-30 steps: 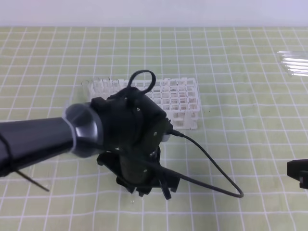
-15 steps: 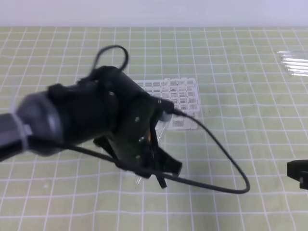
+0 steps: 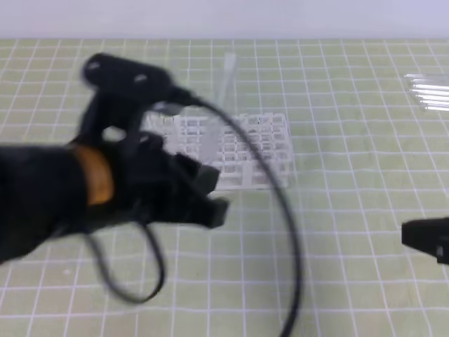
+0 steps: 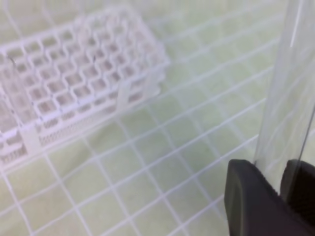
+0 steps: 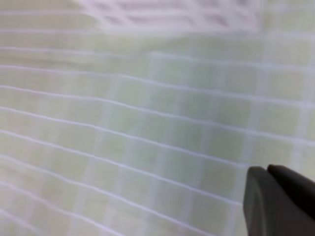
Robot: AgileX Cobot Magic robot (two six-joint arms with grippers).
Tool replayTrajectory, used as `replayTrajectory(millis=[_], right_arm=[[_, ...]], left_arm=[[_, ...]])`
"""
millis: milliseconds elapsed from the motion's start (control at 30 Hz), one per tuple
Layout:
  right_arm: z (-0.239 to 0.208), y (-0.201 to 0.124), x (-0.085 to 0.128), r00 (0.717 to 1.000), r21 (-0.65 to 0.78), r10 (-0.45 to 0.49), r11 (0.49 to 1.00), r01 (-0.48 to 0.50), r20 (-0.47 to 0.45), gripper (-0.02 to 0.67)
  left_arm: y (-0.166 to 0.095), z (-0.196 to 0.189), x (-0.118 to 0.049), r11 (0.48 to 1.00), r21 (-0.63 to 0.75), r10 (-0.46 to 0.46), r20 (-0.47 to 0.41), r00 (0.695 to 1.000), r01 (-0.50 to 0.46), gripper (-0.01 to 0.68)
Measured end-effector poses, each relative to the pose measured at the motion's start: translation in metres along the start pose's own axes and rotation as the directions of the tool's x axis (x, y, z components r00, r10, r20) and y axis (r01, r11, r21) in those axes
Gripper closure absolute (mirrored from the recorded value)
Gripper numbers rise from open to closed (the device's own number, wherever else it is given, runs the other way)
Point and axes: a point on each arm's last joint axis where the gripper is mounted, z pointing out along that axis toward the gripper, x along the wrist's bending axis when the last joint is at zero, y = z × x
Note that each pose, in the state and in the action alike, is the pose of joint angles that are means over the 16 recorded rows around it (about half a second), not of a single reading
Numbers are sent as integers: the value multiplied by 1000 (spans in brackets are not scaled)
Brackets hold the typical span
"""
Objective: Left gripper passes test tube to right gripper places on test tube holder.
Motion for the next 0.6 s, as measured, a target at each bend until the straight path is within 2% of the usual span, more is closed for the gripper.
replayTrajectory(millis=[200,333,467,600], right_arm=[[-2,23,23,992,-18,-64,998,62,-108,651],[1,39,42,978,-35,-131,991,126,-163,651],[8,50,64,957,-66,-211,977,202,-200,651],[12,56,87,924,-135,-312,948,288,-222,651]], left_arm=[[-38,-35,8,977,-211,7,60,998,6,668],[-67,-43,13,951,-308,10,96,995,20,669],[-92,-43,17,926,-378,24,124,992,25,670],[-109,-40,19,908,-419,37,144,989,28,670]])
